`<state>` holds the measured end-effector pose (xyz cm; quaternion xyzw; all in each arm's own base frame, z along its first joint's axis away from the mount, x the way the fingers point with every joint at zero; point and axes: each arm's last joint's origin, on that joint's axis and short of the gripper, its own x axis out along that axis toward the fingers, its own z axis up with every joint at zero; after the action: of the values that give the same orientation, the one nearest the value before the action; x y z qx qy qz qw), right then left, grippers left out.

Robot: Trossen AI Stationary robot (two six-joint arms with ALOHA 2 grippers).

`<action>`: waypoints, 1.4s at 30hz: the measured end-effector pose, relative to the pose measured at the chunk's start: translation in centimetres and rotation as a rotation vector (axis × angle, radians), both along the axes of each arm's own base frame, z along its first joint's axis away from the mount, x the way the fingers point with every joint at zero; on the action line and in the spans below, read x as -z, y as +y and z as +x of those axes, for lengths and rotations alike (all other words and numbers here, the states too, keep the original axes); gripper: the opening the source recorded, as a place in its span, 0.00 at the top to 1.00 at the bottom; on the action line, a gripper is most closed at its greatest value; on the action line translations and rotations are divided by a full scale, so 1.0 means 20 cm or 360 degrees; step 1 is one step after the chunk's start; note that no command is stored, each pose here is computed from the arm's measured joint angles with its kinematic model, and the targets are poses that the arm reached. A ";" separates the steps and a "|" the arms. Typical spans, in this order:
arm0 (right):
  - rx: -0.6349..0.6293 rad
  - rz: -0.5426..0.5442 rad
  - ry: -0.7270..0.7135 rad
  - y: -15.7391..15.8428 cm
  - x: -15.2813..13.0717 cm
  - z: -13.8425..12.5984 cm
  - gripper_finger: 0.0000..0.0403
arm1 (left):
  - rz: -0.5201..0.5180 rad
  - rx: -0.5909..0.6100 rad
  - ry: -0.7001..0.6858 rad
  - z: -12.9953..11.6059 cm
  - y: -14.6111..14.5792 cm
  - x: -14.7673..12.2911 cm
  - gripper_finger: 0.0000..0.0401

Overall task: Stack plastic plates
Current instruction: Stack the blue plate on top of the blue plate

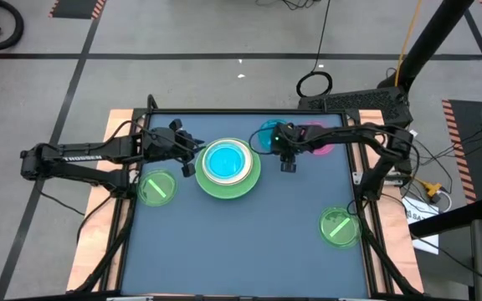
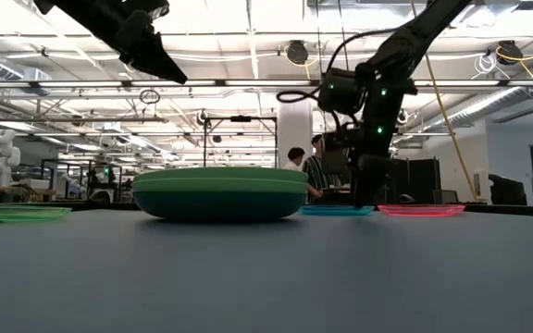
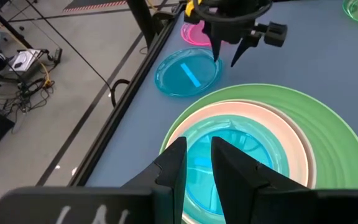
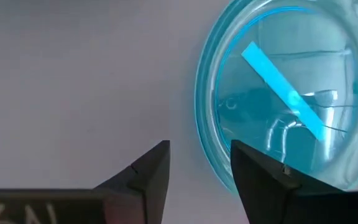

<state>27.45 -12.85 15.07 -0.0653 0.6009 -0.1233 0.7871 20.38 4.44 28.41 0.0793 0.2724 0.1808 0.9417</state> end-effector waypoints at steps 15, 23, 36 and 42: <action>-0.0033 0.0062 -0.0001 -0.06 0.10 0.02 0.60 | 0.0005 0.0003 0.0002 0.00 0.00 0.00 0.80; -0.0048 0.0058 -0.0012 -0.06 0.09 0.02 0.72 | 0.0012 0.0008 0.0006 0.00 0.00 0.00 0.80; -0.0069 -0.0002 -0.0039 -0.06 0.04 0.01 0.95 | 0.0011 0.0007 0.0006 0.00 0.00 0.00 0.80; -0.0069 -0.0067 -0.0170 -0.04 -0.09 0.00 0.99 | 0.0011 0.0007 0.0005 0.00 0.00 0.00 0.80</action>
<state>27.37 -13.68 16.80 -0.0881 0.5536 -0.1222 0.8190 20.38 4.44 28.41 0.0834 0.2730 0.1796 0.9414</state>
